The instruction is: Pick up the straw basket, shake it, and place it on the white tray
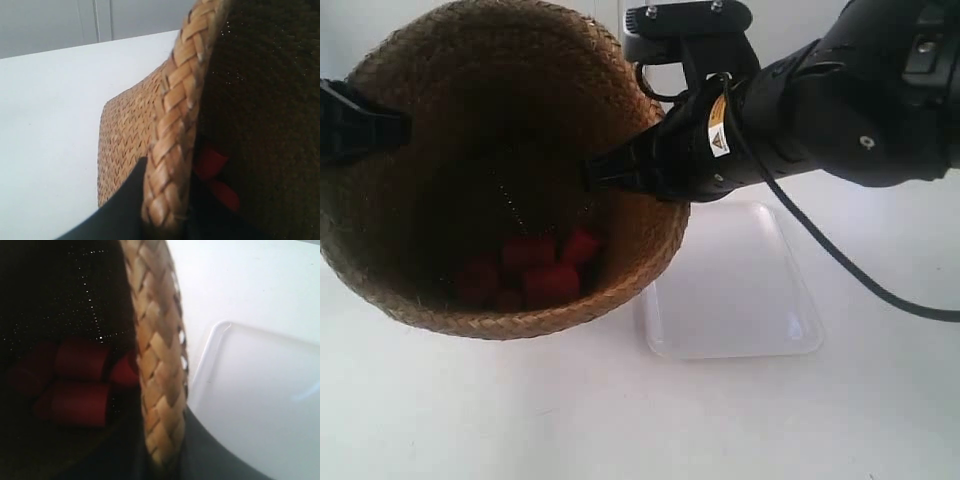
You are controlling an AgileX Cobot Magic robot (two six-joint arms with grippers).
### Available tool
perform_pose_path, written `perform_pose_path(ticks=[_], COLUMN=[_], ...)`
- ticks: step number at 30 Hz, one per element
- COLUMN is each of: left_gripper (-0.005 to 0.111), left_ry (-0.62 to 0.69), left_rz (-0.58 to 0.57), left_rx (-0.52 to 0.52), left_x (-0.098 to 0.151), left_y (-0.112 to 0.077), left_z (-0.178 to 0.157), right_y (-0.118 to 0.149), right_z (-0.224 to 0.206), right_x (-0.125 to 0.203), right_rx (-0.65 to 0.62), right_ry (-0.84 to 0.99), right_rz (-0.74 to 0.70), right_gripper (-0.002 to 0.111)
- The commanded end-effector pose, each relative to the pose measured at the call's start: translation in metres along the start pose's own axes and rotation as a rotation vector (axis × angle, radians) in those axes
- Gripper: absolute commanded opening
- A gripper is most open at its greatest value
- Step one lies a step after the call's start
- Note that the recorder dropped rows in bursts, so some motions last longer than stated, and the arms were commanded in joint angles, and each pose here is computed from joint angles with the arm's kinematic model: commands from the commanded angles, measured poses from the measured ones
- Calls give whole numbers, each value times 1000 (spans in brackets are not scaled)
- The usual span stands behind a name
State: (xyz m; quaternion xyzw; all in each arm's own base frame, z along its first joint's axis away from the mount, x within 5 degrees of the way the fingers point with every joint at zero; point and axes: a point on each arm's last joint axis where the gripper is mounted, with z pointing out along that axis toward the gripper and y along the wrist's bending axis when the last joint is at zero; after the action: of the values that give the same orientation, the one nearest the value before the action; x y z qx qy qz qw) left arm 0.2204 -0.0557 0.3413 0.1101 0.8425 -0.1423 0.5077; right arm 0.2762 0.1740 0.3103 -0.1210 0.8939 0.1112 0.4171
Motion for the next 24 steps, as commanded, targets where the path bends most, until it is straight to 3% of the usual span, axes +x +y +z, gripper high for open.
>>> perform_pose_path(ticks=[1, 10, 24], left_gripper=[0, 0, 0], left_ry=[-65, -66, -47], left_rz=[-36, -127, -95], left_rx=[-26, -34, -29], left_x=[1, 13, 15], left_y=[2, 4, 4], left_z=[-3, 2, 1], right_y=[-2, -2, -3], right_z=[-9, -8, -4], right_x=[-3, -1, 2], right_rx=[13, 7, 22], right_ry=[-16, 0, 29], right_rz=[-71, -58, -72], right_gripper=[0, 0, 0])
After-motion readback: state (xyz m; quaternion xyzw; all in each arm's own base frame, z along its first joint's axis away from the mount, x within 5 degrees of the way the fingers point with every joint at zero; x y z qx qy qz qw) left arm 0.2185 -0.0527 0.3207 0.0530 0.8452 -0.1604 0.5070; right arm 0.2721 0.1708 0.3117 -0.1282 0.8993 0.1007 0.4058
